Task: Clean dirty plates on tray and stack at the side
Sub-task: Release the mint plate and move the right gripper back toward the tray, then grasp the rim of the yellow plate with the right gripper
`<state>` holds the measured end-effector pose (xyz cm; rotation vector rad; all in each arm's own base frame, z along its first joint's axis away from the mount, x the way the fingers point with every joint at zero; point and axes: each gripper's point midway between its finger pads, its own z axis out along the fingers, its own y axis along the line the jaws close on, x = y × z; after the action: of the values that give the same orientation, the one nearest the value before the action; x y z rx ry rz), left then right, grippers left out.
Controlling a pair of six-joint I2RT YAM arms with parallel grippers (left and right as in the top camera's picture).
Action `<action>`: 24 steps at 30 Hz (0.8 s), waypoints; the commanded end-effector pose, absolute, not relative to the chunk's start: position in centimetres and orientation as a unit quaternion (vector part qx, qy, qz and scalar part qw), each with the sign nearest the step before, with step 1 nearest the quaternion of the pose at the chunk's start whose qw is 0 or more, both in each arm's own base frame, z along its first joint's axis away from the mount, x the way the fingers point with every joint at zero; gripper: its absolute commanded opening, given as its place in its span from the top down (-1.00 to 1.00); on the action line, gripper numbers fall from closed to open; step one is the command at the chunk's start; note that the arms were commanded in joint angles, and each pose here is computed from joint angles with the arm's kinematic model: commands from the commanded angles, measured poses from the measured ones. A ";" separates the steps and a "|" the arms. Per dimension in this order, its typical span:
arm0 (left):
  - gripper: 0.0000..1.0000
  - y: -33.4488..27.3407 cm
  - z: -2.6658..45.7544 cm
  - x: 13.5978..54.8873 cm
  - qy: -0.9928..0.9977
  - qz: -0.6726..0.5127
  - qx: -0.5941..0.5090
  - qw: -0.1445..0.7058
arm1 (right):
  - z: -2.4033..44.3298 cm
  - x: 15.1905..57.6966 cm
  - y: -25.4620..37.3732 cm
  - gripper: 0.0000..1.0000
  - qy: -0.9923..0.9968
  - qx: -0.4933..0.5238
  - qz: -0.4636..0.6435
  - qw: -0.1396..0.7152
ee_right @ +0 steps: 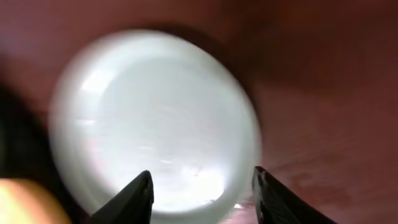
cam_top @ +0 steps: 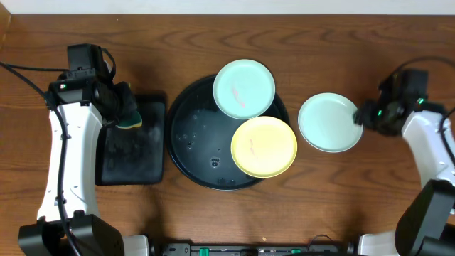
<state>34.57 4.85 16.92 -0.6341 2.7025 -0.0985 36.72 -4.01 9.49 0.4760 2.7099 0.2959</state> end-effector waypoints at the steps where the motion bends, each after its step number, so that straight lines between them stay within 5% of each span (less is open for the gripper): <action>1: 0.85 4.9 16.7 34.5 0.959 -0.031 -0.219 0.179 | 12.3 37.9 1.3 -0.01 0.952 0.109 0.212 0.195; 13: 0.85 4.9 16.7 34.6 0.958 -0.031 -0.219 0.181 | 8.5 34.8 11.1 0.22 0.980 -0.074 0.129 0.130; 24: 0.85 4.9 16.7 34.6 0.958 -0.031 -0.219 0.180 | 4.1 32.8 12.9 0.50 0.985 -0.105 0.128 0.050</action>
<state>34.59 4.85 16.93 -0.6298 2.7026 -0.0977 33.00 12.73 4.19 -0.2785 2.9979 0.3935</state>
